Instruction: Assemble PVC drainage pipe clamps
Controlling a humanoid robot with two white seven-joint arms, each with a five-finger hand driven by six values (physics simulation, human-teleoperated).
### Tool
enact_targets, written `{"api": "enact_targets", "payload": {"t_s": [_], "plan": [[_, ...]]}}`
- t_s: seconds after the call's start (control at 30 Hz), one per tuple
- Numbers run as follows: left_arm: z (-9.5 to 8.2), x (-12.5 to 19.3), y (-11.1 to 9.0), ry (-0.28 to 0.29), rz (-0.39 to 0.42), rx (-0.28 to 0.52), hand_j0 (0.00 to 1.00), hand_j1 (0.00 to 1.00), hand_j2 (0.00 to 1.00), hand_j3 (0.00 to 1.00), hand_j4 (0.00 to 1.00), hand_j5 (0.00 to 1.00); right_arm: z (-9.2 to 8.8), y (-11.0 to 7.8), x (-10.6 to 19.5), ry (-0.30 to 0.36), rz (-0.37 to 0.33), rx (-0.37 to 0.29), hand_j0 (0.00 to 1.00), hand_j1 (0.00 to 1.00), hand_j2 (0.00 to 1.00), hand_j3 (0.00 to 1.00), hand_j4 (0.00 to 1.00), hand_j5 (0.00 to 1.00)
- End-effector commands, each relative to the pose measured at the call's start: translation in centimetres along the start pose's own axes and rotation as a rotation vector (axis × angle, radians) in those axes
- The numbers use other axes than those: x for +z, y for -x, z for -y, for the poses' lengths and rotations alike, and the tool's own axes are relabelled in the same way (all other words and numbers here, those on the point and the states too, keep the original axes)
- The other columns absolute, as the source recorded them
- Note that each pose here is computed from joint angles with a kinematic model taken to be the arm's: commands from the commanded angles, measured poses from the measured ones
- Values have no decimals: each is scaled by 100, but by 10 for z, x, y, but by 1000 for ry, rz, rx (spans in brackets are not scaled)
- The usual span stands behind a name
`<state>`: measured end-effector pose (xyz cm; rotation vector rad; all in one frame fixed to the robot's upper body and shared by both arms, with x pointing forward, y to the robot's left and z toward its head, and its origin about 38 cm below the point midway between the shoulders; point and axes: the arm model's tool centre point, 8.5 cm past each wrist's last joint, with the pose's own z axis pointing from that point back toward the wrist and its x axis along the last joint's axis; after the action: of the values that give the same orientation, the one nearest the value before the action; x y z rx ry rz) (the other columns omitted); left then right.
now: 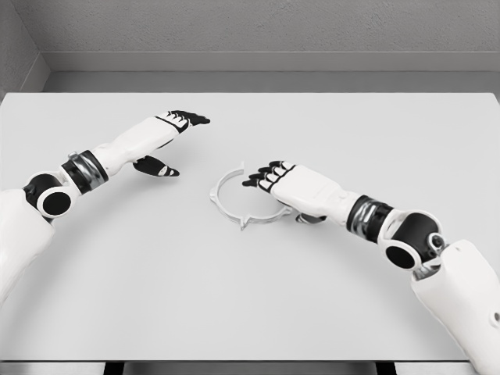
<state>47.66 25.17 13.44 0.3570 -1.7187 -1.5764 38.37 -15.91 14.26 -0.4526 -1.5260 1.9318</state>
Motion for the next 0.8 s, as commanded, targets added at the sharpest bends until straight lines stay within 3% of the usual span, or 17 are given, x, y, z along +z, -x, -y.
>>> {"api": "enact_targets", "payload": {"t_s": [0.0, 0.77], "plan": [[-1, 0, 0, -6, 0, 5, 100, 100, 100, 100, 100, 100, -3, 1, -2, -5, -3, -13, 100, 100, 100, 100, 100, 100], [0, 0, 0, -4, 1, 5, 100, 100, 100, 100, 100, 100, 1, 5, -13, -6, -10, -16, 100, 100, 100, 100, 100, 100]]}}
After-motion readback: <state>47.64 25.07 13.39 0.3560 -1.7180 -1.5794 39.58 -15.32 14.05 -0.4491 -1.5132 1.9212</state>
